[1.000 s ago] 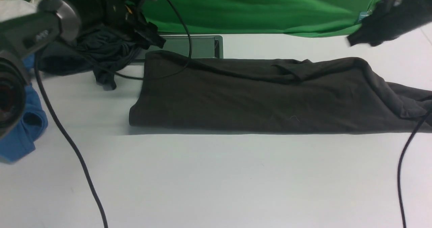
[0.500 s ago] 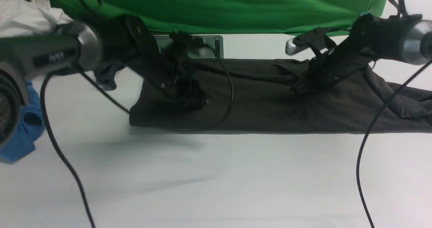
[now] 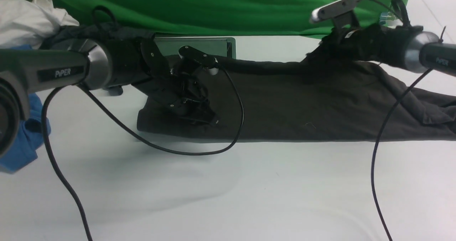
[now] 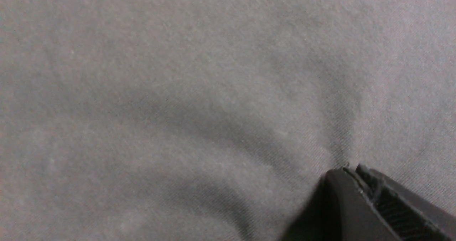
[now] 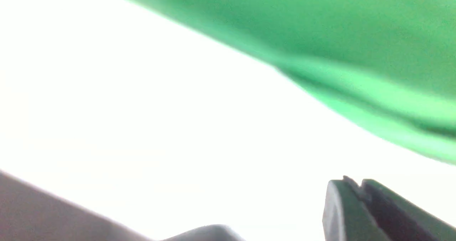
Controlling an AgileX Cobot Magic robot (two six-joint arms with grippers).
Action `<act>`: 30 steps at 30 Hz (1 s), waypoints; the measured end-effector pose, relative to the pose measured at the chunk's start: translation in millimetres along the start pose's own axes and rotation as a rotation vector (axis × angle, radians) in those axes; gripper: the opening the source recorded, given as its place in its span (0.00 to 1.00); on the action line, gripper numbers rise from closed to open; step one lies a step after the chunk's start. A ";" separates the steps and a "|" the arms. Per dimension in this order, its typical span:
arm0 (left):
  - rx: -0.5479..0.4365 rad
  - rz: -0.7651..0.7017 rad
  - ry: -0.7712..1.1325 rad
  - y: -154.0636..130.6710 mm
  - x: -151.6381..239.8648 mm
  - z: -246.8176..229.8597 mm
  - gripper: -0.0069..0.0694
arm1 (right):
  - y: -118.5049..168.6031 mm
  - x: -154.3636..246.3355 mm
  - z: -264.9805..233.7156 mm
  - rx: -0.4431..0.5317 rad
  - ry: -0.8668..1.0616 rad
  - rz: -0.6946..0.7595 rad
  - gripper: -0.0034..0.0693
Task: Fold a long-sleeved shirt on a white desktop.
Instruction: 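Pull the folded dark garment lengthwise by its ends to straighten it flat on the table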
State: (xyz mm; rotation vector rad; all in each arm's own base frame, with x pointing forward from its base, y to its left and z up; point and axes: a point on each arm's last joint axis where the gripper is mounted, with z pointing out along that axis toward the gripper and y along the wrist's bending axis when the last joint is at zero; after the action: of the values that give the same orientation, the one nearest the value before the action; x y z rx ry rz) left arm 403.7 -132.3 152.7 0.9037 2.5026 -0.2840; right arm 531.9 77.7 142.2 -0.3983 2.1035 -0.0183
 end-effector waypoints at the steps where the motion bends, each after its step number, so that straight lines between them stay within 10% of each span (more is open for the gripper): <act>1: -0.006 0.012 0.001 0.4 -0.3 -1.5 0.11 | -6.7 -3.7 -3.0 0.011 -0.009 0.010 0.14; 9: -0.064 0.062 -0.053 1.5 -8.8 -22.2 0.11 | -39.9 -61.4 -97.2 -0.102 0.122 0.054 0.21; 18: -0.036 0.055 0.003 -2.7 5.8 -14.9 0.11 | 42.1 -30.9 -68.3 -0.321 0.330 -0.013 0.11; 30: -0.046 0.049 0.005 -3.0 11.6 -11.2 0.11 | 30.5 -2.0 -5.1 -0.179 0.190 0.032 0.07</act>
State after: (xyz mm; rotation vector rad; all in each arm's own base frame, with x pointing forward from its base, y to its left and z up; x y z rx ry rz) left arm 389.9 -124.4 156.9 0.9465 2.4777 -0.2075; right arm 520.3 106.4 141.4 -0.4856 2.3077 0.1572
